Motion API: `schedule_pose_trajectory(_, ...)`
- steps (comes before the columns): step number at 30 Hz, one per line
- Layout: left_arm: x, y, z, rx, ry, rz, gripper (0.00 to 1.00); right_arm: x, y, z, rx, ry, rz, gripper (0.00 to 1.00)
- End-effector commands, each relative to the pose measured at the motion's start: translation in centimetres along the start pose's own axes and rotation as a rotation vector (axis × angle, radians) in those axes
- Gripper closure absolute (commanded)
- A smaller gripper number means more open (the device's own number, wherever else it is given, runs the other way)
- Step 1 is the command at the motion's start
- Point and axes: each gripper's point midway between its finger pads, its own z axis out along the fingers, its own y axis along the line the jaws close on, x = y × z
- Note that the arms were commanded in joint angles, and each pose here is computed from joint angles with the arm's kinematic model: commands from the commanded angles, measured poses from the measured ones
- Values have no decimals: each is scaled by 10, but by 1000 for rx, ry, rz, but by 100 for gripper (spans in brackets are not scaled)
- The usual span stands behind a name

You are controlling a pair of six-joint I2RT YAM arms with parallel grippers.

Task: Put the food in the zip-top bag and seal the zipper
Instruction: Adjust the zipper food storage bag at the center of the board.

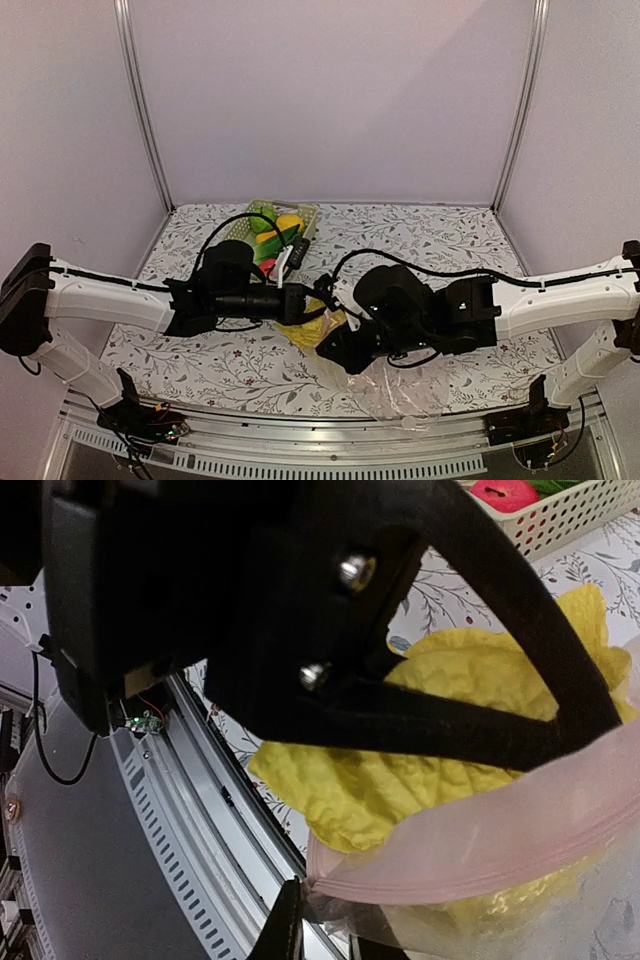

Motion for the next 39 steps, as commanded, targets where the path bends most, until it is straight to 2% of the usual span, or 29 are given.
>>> schedule_pose_trajectory(1,10,-15,6,72,73,-3,100,-30,34,-19,-190,-100,-55,100)
schedule_pose_trajectory(6,15,-31,16,154,126,18,100,-31,37,-22,-221,-113,-51,100)
schedule_pose_trajectory(10,24,-25,26,150,174,13,100,-32,38,-29,-239,-127,-48,100)
schedule_pose_trajectory(16,16,-22,28,136,156,15,99,-30,28,-34,-207,-152,-27,100)
schedule_pose_trajectory(18,6,-24,23,125,129,29,91,-29,23,-35,-186,-161,-14,100)
schedule_pose_trajectory(21,-19,-29,3,78,58,67,71,-29,12,-39,-143,-195,8,100)
schedule_pose_trajectory(24,-40,-31,-21,-2,9,106,56,-31,9,-44,-144,-221,19,100)
schedule_pose_trajectory(29,-57,-27,-72,-167,-29,152,35,-41,20,-52,-199,-251,17,100)
schedule_pose_trajectory(33,-67,-13,-118,-298,-96,115,27,-52,32,-56,-276,-267,6,100)
schedule_pose_trajectory(39,-57,0,-151,-334,-109,-17,26,-85,38,-68,-338,-324,-20,100)
